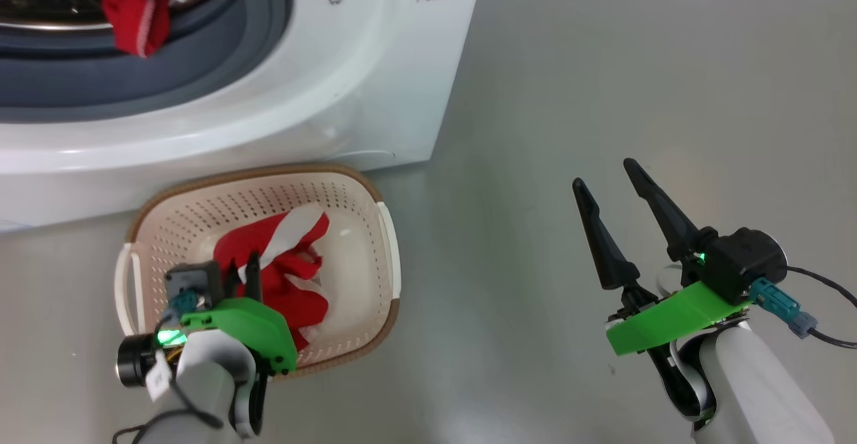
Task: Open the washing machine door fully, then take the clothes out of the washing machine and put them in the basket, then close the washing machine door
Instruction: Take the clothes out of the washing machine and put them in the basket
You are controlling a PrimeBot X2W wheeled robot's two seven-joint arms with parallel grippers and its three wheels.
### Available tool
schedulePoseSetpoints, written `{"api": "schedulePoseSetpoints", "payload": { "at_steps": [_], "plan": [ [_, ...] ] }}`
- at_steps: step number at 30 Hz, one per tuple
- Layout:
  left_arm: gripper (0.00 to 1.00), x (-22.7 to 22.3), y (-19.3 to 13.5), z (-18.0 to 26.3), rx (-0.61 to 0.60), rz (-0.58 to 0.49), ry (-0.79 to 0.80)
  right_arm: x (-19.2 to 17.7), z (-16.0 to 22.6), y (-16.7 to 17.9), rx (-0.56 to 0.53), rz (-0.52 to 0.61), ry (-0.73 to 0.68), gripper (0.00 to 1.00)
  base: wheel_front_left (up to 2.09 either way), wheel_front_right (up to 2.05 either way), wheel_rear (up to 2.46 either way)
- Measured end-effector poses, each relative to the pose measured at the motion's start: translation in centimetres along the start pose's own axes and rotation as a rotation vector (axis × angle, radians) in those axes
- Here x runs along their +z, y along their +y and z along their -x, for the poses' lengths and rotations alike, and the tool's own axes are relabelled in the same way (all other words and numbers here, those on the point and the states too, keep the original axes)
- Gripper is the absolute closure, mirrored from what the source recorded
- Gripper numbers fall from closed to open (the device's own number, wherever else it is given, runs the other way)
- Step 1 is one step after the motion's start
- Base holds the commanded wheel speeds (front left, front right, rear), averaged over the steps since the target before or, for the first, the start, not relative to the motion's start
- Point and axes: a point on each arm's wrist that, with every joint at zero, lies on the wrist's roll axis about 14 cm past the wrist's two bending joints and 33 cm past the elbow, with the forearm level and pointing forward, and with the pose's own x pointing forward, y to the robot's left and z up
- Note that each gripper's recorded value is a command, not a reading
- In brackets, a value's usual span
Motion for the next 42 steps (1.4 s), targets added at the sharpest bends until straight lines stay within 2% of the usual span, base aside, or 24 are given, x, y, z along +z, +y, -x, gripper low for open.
{"api": "schedulePoseSetpoints", "payload": {
  "at_steps": [6, 18, 19, 20, 21, 22, 33, 42],
  "plan": [
    [1.0, -3.8, -0.4, -1.9, -0.012, -0.035, 0.181, -1.2, -0.7, -0.5, -0.006, 0.002, 0.027, 0.0, 0.0, 0.0, 0.0],
    [1.0, -9.4, -0.7, -3.6, -0.041, -0.089, 0.395, -3.5, -1.1, -2.1, -0.047, -0.008, 0.084, 0.0, 0.0, 0.0, 0.0],
    [0.96, -9.7, -0.9, -3.6, -0.044, -0.092, 0.405, -3.6, -1.1, -2.3, -0.052, -0.007, 0.088, 0.0, 0.0, 0.0, 0.0],
    [0.65, -10.0, -1.0, -3.7, -0.048, -0.097, 0.412, -3.7, -1.0, -2.4, -0.058, -0.006, 0.092, 0.0, 0.0, 0.0, 0.0],
    [0.21, -10.2, -1.1, -3.8, -0.051, -0.101, 0.418, -3.9, -0.9, -2.6, -0.062, -0.005, 0.096, 0.0, 0.0, 0.0, 0.0],
    [0.0, -10.2, -1.2, -3.8, -0.055, -0.104, 0.421, -4.0, -0.9, -2.7, -0.066, -0.005, 0.1, 0.0, 0.0, 0.0, 0.0],
    [0.0, -7.3, -1.6, -4.0, -0.072, -0.101, 0.279, -2.5, -1.3, -2.8, -0.069, -0.002, 0.062, 0.0, 0.0, 0.0, 0.0],
    [0.0, 0.6, -2.4, -3.9, -0.066, -0.056, 0.019, 0.0, -1.0, -2.3, -0.054, 0.011, 0.0, 0.0, 0.0, 0.0, 0.0]
  ]
}}
